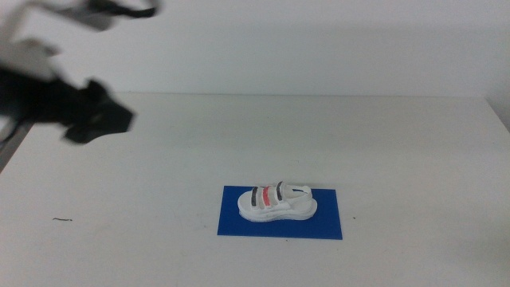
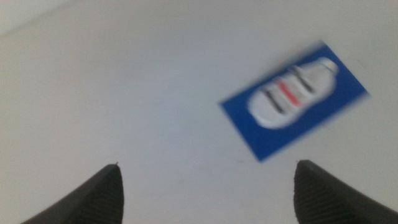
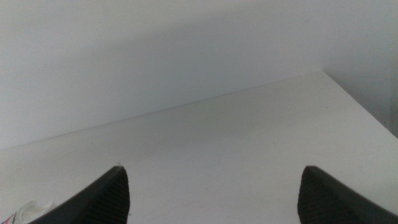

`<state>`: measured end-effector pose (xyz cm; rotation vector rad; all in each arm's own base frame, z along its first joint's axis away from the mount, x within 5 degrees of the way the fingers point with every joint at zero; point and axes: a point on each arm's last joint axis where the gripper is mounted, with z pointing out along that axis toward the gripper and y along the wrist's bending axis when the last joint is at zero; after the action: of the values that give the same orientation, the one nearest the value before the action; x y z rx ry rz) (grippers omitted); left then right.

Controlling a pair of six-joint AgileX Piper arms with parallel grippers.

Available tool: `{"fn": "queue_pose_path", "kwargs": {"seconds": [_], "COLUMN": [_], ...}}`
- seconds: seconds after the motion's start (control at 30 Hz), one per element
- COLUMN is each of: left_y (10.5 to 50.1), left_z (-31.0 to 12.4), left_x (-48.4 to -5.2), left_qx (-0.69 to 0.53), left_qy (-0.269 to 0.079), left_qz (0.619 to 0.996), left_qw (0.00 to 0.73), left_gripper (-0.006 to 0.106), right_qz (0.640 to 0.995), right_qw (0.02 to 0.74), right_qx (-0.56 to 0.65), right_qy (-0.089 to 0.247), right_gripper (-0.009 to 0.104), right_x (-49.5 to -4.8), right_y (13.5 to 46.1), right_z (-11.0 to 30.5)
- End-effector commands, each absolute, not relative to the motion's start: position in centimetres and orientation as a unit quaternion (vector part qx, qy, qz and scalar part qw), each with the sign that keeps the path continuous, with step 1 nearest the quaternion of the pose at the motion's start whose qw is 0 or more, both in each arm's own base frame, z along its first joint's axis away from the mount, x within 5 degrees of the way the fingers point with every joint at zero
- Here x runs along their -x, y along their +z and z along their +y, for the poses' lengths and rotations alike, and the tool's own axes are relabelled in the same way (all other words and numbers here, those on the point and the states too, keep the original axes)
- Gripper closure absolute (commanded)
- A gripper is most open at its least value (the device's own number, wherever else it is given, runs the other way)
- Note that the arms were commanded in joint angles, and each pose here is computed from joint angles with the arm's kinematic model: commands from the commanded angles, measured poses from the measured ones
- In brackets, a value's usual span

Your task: Use one arm to grab the shoe from the table and place it on the mat.

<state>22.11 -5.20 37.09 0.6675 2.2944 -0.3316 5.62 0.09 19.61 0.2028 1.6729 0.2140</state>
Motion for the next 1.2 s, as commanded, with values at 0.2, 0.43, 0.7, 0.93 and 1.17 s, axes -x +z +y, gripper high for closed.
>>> {"fn": "queue_pose_path", "kwargs": {"seconds": [0.2, 0.43, 0.7, 0.93, 1.17], "left_y": [34.7, 31.6, 25.9, 22.0, 20.3], "left_z": [-2.1, -1.7, -0.5, -0.4, -0.4], "left_x": [-13.2, -9.3, -6.4, -5.5, -5.6], "left_qx": [-0.076, -0.02, 0.003, 0.009, 0.005], "left_qy": [-0.104, -0.104, -0.044, -0.058, -0.053], "left_qz": [0.825, 0.767, 0.745, 0.704, 0.715], "left_qw": [0.55, 0.633, 0.665, 0.708, 0.697], "left_gripper": [0.007, 0.007, 0.007, 0.007, 0.007], "right_qz": [0.736, 0.736, 0.736, 0.736, 0.736], "right_qw": [0.665, 0.665, 0.665, 0.665, 0.665], "right_qx": [-0.085, -0.085, -0.085, -0.085, -0.085], "right_qy": [0.092, 0.092, 0.092, 0.092, 0.092], "right_gripper": [0.016, 0.016, 0.016, 0.016, 0.016], "right_x": [-5.6, -5.6, -5.6, -5.6, -5.6], "right_y": [19.6, 19.6, 19.6, 19.6, 19.6], "right_z": [0.1, 0.1, 0.1, 0.1, 0.1]}}
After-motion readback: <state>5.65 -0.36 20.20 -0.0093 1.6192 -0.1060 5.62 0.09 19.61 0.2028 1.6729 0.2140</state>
